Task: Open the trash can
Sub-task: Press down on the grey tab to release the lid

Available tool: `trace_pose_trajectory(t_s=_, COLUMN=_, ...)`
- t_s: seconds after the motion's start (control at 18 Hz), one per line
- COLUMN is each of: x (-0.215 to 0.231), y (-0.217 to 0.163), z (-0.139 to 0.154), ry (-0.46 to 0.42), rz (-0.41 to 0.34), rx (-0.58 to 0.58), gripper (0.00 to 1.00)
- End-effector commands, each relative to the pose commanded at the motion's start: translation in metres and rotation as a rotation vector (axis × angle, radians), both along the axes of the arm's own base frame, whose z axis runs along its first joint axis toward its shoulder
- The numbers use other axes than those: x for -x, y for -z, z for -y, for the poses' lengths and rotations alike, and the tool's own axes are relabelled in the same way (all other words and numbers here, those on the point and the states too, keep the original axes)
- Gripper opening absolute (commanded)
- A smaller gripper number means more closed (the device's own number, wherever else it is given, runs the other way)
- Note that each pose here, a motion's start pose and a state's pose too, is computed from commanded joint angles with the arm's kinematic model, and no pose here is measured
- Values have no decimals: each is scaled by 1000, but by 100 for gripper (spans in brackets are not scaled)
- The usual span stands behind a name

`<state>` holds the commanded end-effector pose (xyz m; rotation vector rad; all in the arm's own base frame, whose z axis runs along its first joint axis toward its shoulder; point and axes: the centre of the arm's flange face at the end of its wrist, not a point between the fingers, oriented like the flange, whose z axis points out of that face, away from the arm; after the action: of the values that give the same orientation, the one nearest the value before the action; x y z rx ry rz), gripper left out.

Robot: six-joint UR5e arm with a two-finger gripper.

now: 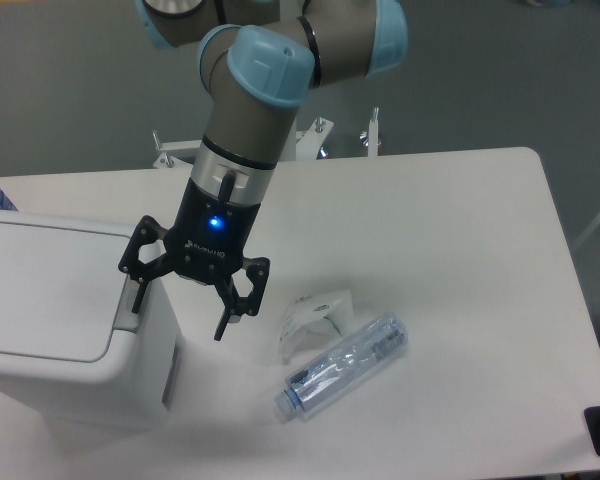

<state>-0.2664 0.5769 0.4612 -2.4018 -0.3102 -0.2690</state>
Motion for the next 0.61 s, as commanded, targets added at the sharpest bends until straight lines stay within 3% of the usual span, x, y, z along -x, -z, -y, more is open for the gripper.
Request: trace_pose_trajectory(t_s=0.61, x=0, y=2, z=0, ry=-12, rz=14, rx=5, gripper=100)
